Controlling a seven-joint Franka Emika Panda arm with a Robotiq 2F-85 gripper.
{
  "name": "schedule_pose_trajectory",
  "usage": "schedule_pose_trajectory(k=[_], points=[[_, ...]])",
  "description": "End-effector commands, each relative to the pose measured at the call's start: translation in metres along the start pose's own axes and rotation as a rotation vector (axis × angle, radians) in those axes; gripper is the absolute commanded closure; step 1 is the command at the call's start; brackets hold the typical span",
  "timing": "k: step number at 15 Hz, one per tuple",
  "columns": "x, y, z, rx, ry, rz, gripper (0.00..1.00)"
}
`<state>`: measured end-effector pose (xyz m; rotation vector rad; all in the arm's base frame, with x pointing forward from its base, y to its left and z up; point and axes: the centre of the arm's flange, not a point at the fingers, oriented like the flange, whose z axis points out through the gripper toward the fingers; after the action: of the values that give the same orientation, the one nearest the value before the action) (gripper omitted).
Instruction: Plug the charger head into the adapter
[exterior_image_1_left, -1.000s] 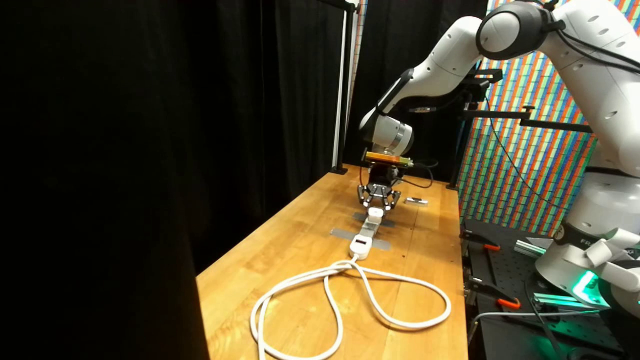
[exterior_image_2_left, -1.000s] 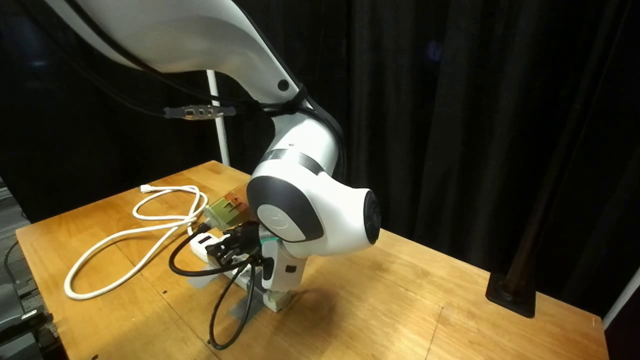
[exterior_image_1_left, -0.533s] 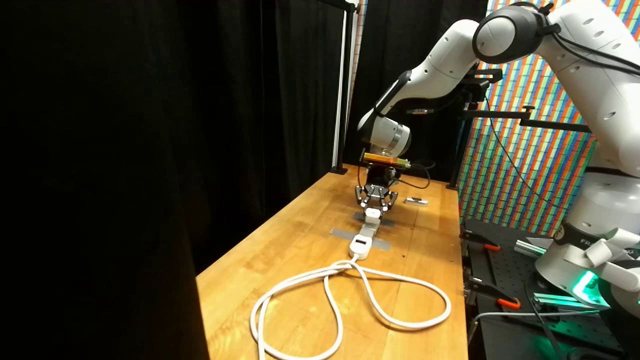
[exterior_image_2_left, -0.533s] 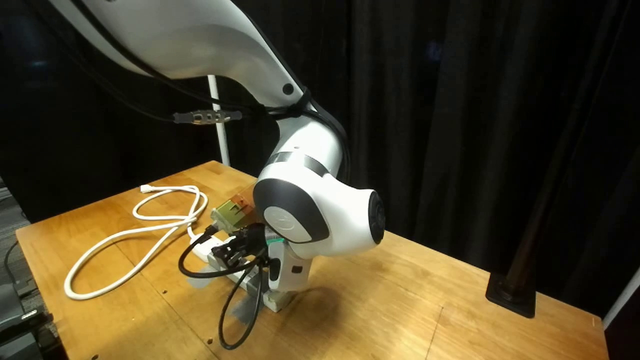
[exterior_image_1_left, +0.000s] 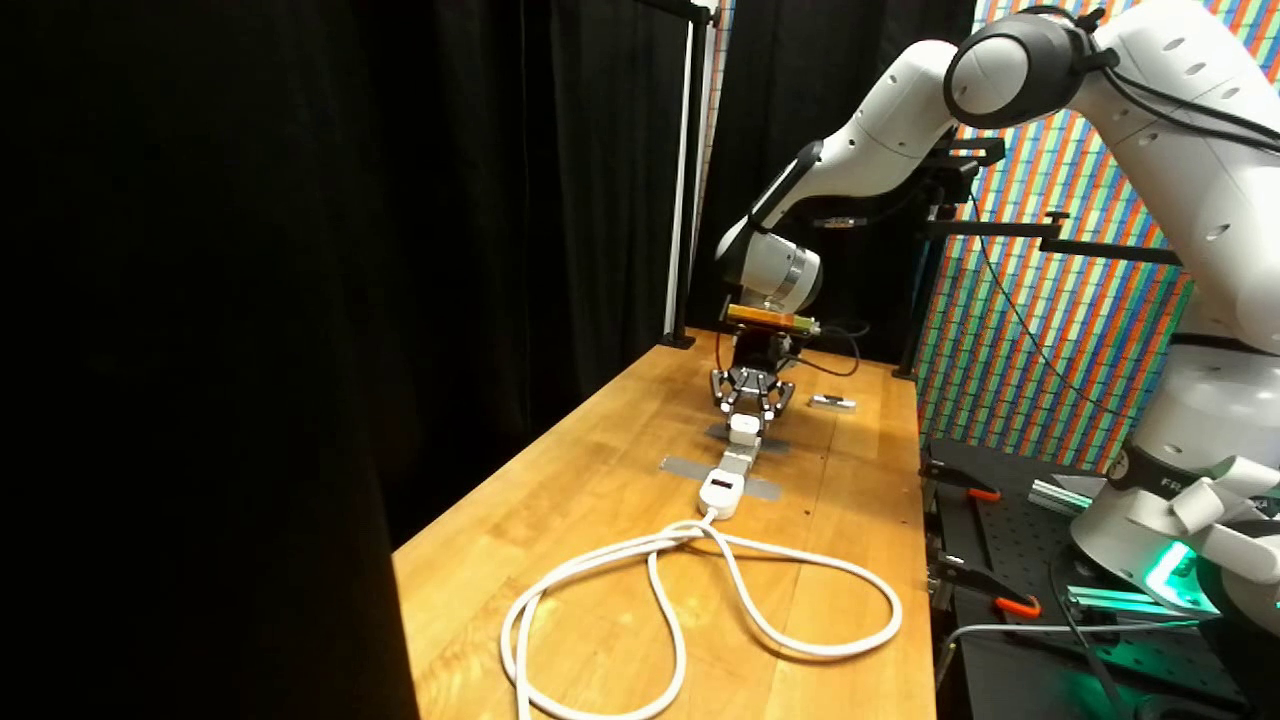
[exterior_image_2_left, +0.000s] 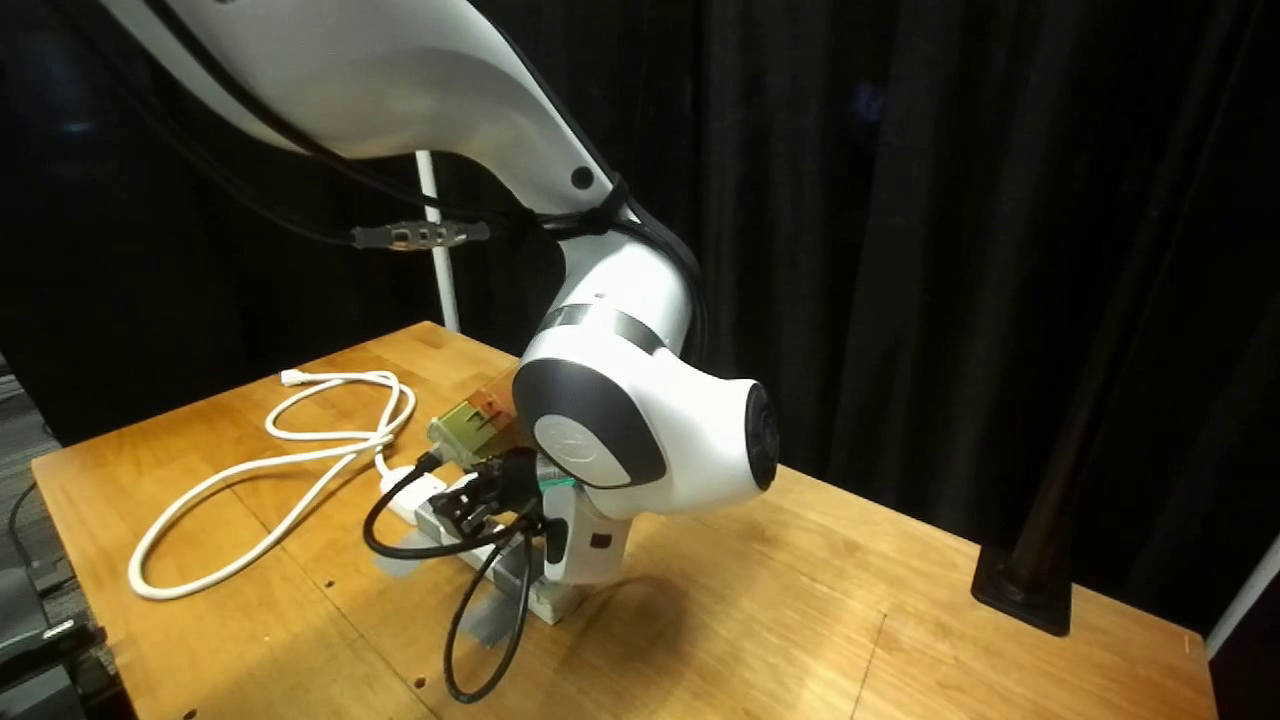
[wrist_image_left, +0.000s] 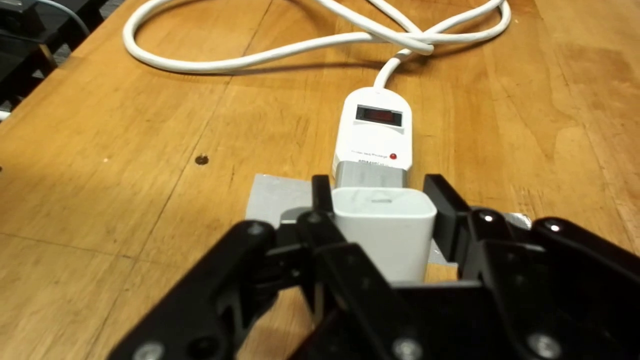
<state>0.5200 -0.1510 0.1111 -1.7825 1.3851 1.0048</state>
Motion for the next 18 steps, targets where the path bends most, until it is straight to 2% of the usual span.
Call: schedule_pose_trajectory(k=[1,3,4,11,12,18], points=[[0.009,-0.003,-0.004,0.013,-0.011,-0.01,0.77],[0.007,-0.003,-0.002,0.011,-0.006,-0.03,0.77],[0.001,0.001,-0.001,0.002,-0.001,-0.003,0.52],[0.001,0.001,-0.001,0.002,-0.001,-0.013,0.52],[-0.003,-0.002,0.0,0.001,0.009,-0.02,0.77],[-0.034,-0.005,-0.01,-0.041,-0.163,-0.033,0.77]])
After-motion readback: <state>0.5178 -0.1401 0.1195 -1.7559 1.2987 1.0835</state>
